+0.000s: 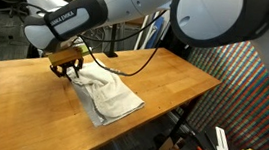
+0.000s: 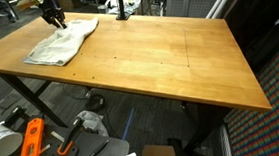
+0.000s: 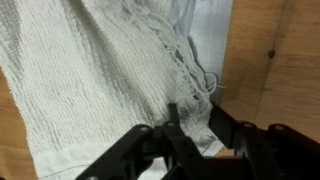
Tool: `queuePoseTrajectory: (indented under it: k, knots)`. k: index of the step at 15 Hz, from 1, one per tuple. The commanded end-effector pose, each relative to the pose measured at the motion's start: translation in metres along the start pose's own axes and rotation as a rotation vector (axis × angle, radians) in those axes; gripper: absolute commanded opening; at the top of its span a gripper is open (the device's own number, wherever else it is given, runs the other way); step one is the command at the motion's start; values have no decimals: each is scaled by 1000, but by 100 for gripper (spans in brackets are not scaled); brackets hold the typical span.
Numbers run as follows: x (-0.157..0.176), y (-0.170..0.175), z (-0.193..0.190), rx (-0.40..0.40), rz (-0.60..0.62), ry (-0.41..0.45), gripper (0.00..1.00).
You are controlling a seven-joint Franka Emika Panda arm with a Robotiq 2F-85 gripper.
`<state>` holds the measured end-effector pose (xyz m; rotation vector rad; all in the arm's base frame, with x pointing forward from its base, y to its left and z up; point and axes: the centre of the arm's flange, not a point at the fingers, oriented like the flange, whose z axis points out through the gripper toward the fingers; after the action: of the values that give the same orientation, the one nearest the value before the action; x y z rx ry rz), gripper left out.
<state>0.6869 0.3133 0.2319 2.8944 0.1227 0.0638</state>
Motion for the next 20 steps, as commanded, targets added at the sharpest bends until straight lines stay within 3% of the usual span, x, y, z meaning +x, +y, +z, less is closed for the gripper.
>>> queuePoseTrajectory:
  k: [1,4,10,14,20]
  knots:
    - [7,9,5,-9,38,14,10]
    - [11,20,0,-11,70,15,4]
    - [40,61,-10,22,248,-9,10]
    - [48,75,-13,84,325,-38,10]
    - [50,66,-26,207,360,-70,8]
